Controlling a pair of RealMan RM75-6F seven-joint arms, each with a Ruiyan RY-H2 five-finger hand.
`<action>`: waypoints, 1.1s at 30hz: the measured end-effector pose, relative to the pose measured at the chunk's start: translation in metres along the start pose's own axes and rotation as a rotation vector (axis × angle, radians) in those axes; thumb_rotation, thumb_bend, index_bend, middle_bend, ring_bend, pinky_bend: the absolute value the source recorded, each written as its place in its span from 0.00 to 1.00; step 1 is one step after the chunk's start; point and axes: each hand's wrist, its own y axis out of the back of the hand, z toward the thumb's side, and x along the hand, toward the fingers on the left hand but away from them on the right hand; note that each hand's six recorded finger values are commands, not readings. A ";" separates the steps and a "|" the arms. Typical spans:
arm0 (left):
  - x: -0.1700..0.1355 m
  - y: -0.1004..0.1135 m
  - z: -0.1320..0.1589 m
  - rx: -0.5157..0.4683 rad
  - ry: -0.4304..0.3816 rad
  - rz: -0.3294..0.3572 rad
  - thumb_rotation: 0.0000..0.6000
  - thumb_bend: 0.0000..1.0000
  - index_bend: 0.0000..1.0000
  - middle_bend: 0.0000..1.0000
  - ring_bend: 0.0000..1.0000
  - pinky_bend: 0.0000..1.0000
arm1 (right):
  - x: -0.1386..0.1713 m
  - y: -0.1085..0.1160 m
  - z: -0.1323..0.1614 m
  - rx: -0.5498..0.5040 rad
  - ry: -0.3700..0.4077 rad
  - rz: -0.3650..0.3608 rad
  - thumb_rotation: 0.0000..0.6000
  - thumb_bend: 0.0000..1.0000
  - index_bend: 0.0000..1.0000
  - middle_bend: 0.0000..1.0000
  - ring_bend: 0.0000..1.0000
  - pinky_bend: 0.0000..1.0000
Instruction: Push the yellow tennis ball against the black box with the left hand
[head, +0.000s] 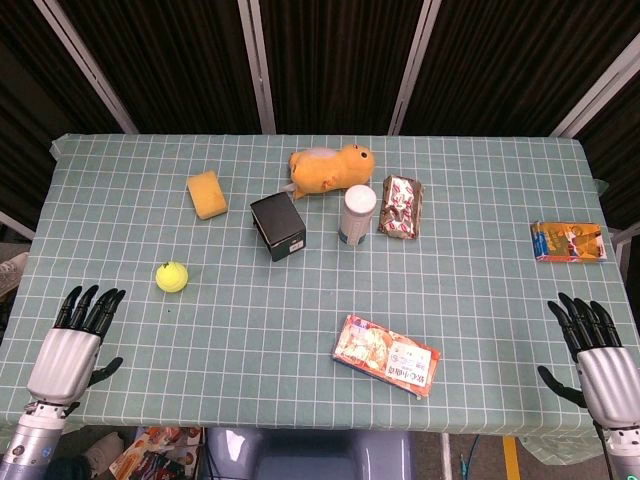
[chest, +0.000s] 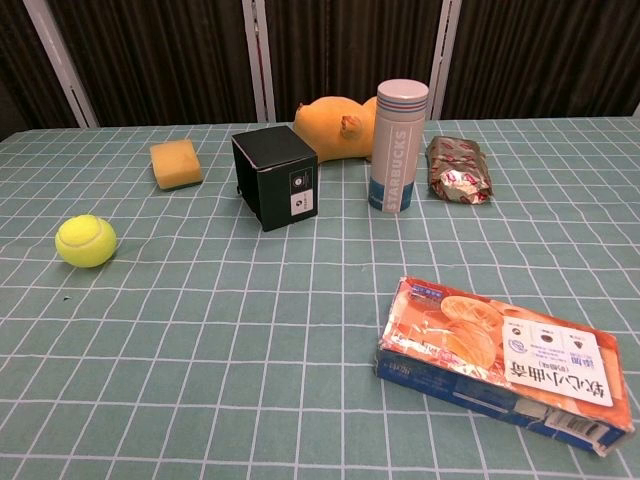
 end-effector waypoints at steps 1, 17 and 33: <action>0.000 -0.001 -0.001 0.007 0.004 -0.005 1.00 0.04 0.00 0.10 0.03 0.00 | 0.000 0.001 0.000 -0.003 0.001 -0.003 1.00 0.27 0.00 0.00 0.00 0.00; 0.014 -0.023 -0.032 0.145 0.053 -0.056 1.00 0.43 0.49 0.59 0.59 0.56 | 0.000 0.005 -0.004 -0.013 -0.013 -0.013 1.00 0.27 0.00 0.00 0.00 0.00; 0.073 -0.070 -0.078 0.206 -0.008 -0.187 1.00 0.44 0.56 0.61 0.64 0.62 | 0.003 0.011 -0.007 -0.019 -0.022 -0.031 1.00 0.27 0.00 0.00 0.00 0.00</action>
